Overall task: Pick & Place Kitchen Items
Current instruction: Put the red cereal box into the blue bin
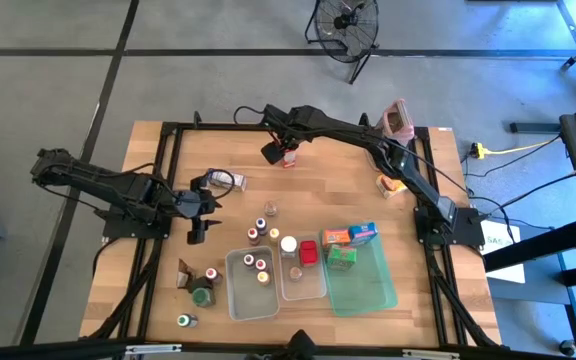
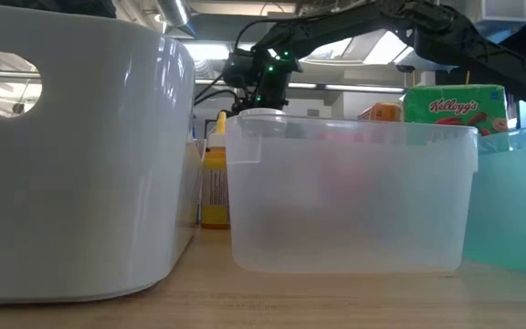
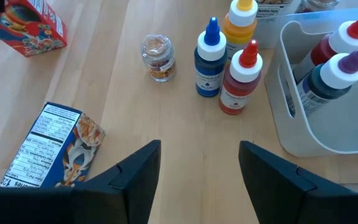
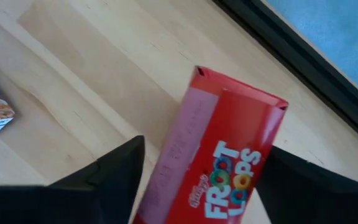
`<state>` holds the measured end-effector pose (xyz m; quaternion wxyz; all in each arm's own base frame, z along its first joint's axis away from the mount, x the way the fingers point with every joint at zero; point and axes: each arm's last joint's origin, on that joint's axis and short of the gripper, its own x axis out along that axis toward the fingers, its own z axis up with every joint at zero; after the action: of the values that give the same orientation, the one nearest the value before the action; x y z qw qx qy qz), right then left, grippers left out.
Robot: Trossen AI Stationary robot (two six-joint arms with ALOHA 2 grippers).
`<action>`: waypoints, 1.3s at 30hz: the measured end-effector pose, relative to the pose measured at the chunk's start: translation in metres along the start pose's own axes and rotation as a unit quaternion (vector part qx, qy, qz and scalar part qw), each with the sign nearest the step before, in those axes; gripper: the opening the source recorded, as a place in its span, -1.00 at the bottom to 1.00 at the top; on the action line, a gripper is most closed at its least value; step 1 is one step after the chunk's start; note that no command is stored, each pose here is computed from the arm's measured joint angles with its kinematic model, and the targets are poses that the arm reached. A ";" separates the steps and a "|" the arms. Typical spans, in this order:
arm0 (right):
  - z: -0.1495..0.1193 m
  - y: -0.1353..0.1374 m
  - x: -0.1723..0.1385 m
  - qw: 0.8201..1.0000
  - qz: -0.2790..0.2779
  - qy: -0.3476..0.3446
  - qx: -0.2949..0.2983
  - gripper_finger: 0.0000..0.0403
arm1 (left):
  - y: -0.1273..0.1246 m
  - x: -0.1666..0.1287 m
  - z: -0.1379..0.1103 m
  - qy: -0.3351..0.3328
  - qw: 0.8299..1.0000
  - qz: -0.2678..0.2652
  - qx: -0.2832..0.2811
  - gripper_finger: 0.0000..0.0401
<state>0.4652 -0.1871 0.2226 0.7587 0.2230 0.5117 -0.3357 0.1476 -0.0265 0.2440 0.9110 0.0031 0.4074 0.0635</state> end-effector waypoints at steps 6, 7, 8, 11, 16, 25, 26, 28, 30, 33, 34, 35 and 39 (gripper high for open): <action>0.000 0.000 0.000 1.000 0.000 0.000 0.004 -0.03 | 0.000 0.000 0.000 0.000 1.000 0.000 0.000 0.06; 0.000 0.000 0.000 1.000 0.000 0.000 0.004 -0.10 | 0.000 0.000 0.000 0.000 1.000 0.000 0.000 0.06; 0.000 0.000 0.000 1.000 0.000 0.000 0.004 -0.16 | 0.000 0.000 0.000 0.000 1.000 0.000 0.000 0.06; 0.000 0.000 0.000 1.000 -0.007 -0.003 -0.005 -0.34 | 0.000 0.000 0.000 0.000 1.000 0.000 0.000 0.06; 0.000 0.004 -0.007 0.999 -0.017 -0.012 -0.026 -0.49 | 0.000 0.000 0.000 0.002 1.000 0.001 0.000 0.06; -0.007 0.016 -0.076 0.997 0.014 -0.057 -0.053 -0.51 | 0.000 0.000 0.000 0.003 1.000 0.001 0.000 0.06; -0.009 0.018 -0.087 0.996 0.019 -0.065 -0.058 -0.51 | 0.000 0.000 0.000 0.002 1.000 0.001 0.000 0.06; -0.017 0.023 -0.111 0.994 0.032 -0.076 -0.070 -0.52 | 0.000 0.000 0.000 0.002 1.000 0.001 0.000 0.06; -0.027 0.030 -0.134 0.991 0.044 -0.082 -0.093 -0.52 | 0.000 0.000 0.000 0.002 1.000 0.000 0.000 0.06; -0.047 0.040 -0.170 0.986 0.061 -0.091 -0.128 -0.52 | 0.000 0.000 0.000 0.002 1.000 0.001 0.000 0.06; -0.054 0.045 -0.183 0.982 0.072 -0.102 -0.141 -0.52 | 0.000 0.000 0.000 0.002 1.000 0.001 0.000 0.06; -0.062 0.049 -0.196 0.979 0.079 -0.106 -0.153 -0.52 | 0.000 0.000 0.000 0.001 1.000 0.001 0.000 0.06; -0.099 0.067 -0.239 0.965 0.113 -0.121 -0.205 -0.52 | 0.000 0.000 0.000 0.000 1.000 0.002 0.000 0.06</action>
<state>0.3923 -0.0070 0.4063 0.8773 0.0769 0.4457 -0.1605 0.1476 -0.0263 0.2440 0.9109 0.0035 0.4074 0.0654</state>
